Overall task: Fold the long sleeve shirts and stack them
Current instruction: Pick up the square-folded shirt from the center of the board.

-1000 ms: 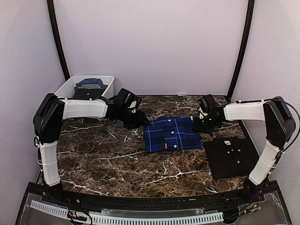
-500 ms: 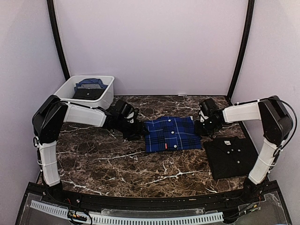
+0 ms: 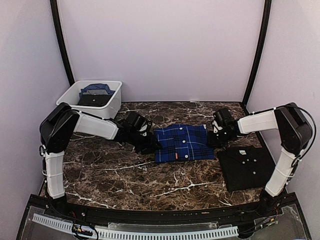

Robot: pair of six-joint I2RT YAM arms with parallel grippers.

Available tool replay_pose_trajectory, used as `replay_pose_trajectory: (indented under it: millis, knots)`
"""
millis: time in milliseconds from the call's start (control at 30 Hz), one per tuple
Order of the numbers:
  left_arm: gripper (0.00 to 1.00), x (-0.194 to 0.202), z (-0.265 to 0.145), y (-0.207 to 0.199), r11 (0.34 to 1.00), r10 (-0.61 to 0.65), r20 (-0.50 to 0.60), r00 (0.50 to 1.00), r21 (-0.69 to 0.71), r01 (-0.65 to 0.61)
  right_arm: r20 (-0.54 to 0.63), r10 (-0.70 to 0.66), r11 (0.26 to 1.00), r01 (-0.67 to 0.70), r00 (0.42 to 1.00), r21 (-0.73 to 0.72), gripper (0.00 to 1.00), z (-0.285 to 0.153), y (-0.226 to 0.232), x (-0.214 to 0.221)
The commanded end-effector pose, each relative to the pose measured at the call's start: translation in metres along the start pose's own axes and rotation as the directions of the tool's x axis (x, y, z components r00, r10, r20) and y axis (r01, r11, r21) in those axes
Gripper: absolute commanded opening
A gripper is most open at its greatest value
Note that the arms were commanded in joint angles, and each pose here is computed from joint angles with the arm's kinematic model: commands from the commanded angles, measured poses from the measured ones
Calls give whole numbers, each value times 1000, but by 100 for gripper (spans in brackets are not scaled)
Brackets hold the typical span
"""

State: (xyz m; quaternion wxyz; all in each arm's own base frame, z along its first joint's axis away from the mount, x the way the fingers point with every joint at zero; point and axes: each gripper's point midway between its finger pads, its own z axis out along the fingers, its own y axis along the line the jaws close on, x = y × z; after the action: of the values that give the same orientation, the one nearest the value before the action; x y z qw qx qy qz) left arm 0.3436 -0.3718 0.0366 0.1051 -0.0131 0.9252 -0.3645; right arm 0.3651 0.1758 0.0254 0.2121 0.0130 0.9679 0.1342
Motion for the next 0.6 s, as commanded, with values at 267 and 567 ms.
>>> replay_pose_trajectory:
  millis: [267,567]
  knots:
    - [0,1,6,2,999,-17,-13,1000,-46,16,-28,-20,998,18,999,-60,29,-1,11,16]
    - [0,-1,-57,26,990,80,-29,996,-117,-83,-19,-69,988,65,997,-143,36,-18,47,27]
